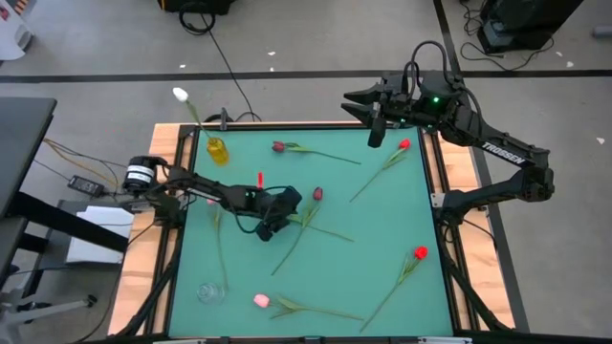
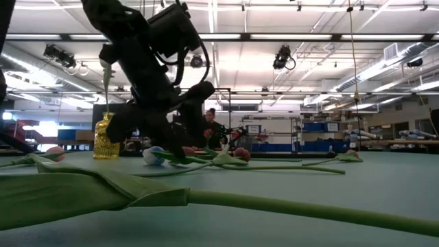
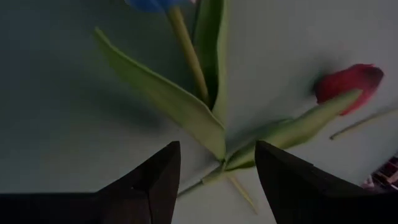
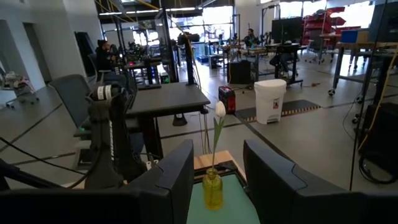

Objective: Sort flowers into vase by color
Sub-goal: Put the white flower into the yellow vase

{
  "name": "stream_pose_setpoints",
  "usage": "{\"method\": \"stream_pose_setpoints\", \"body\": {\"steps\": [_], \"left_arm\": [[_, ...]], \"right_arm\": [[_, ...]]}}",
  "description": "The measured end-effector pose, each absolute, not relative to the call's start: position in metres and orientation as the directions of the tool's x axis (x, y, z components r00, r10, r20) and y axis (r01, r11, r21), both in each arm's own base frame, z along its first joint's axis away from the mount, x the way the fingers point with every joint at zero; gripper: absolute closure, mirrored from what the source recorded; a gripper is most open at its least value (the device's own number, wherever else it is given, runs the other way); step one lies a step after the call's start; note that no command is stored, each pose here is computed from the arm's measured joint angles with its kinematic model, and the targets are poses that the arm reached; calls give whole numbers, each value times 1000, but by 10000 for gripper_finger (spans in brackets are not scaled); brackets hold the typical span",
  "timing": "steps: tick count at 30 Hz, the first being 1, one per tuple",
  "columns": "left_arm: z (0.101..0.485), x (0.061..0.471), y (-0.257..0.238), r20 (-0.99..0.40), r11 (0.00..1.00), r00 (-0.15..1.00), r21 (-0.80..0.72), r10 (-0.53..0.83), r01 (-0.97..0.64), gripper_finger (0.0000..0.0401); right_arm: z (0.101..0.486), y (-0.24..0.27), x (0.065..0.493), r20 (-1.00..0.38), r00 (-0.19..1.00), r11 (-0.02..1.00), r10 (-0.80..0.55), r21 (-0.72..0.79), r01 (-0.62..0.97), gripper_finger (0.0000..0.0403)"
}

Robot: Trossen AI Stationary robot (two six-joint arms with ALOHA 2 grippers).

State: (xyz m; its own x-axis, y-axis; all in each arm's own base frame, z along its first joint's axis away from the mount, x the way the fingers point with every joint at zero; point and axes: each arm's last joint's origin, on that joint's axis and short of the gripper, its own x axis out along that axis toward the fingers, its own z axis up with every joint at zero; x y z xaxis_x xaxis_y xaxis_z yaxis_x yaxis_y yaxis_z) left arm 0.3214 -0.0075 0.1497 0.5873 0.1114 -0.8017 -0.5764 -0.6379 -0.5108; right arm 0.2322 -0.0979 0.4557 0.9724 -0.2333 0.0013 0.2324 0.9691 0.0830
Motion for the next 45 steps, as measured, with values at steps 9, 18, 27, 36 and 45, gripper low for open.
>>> {"method": "stream_pose_setpoints", "body": {"steps": [9,18,27,36,45], "left_arm": [[147,317,4,-834,-663,539,-471,119,-582,224],[142,313,10,-865,-670,488,-434,121,-603,330],[132,323,11,-844,-667,527,-453,105,-592,384],[136,328,10,-836,-664,540,-460,101,-589,387],[152,326,8,-844,-598,518,-490,142,-634,387]], "right_arm": [[456,-98,232,2,972,969,-233,83,232,255],[456,-98,232,2,972,969,-234,83,233,255],[456,-98,232,2,971,968,-238,83,237,255],[456,-98,232,3,971,967,-241,83,240,255],[457,-98,232,10,971,968,-241,82,239,255]]}}
